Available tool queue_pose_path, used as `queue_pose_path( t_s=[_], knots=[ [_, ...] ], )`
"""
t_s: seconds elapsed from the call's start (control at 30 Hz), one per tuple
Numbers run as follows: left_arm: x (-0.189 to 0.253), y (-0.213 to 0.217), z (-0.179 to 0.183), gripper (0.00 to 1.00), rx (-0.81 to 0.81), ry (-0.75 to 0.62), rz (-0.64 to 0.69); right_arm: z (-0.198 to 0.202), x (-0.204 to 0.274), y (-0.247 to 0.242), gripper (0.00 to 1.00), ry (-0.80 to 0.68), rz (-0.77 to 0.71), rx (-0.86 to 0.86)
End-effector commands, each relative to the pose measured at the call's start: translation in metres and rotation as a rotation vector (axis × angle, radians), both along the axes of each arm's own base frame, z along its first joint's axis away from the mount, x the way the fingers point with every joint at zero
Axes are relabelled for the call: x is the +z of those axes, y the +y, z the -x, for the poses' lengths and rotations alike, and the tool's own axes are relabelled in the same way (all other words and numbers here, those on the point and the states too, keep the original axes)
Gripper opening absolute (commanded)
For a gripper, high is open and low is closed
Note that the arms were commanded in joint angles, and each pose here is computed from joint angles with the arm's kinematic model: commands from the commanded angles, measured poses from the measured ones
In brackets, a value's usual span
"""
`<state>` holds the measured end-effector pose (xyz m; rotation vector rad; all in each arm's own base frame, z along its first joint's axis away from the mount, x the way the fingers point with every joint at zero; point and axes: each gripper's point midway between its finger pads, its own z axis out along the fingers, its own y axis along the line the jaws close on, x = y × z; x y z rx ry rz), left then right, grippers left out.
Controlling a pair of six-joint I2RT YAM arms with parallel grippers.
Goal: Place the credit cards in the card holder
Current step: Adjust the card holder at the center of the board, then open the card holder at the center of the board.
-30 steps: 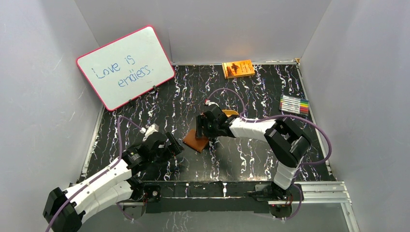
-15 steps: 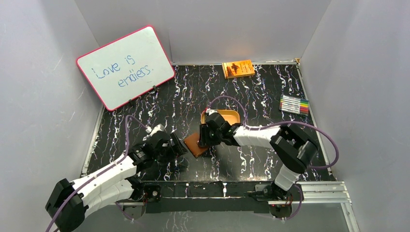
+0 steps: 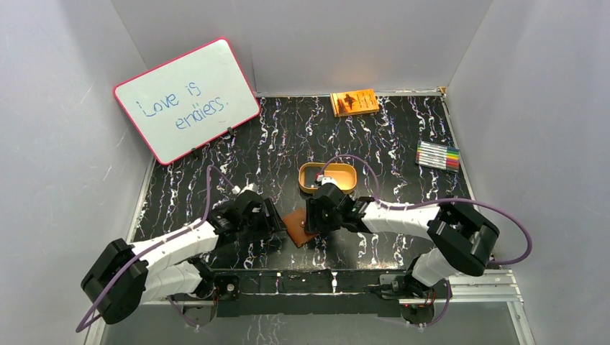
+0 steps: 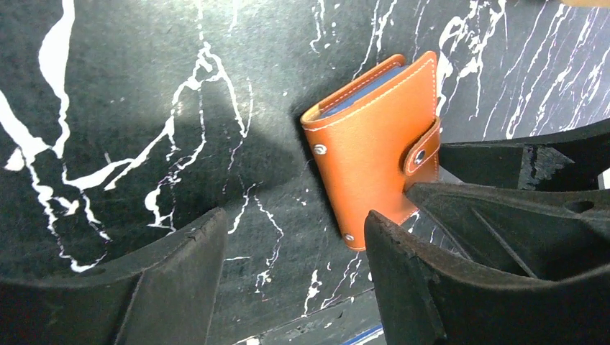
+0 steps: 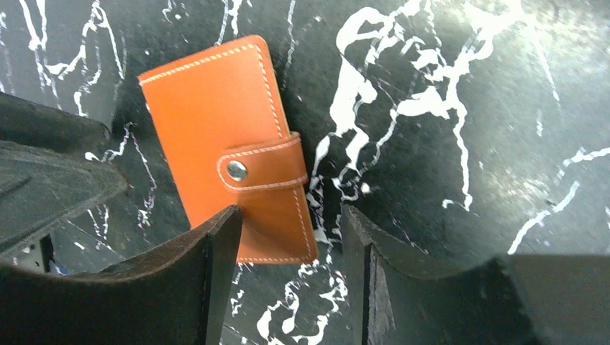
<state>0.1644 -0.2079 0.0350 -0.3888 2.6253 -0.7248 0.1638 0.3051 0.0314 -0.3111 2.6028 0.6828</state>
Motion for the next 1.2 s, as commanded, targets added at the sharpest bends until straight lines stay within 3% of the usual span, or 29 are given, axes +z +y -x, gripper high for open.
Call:
queue_pose_path(
  t_s=[0.0,0.2,0.4,0.73,1.17],
  knots=[
    [0.017,-0.014,-0.012,0.66,-0.058,-0.047,0.022,0.001,0.012,-0.017,0.64,-0.035,0.050,-0.007],
    [0.026,-0.019,-0.021,0.67,-0.063,-0.083,0.027,-0.004,0.050,-0.022,0.68,-0.150,0.107,0.017],
    [0.032,-0.038,-0.030,0.66,-0.041,-0.059,0.147,-0.009,0.066,-0.013,0.65,-0.224,0.165,0.033],
    [0.036,-0.056,-0.054,0.54,-0.002,-0.008,0.258,-0.009,0.045,0.021,0.57,-0.238,0.248,0.027],
    [0.018,-0.057,-0.058,0.38,0.010,0.051,0.243,-0.006,0.029,0.023,0.55,-0.221,0.301,0.038]
  ],
)
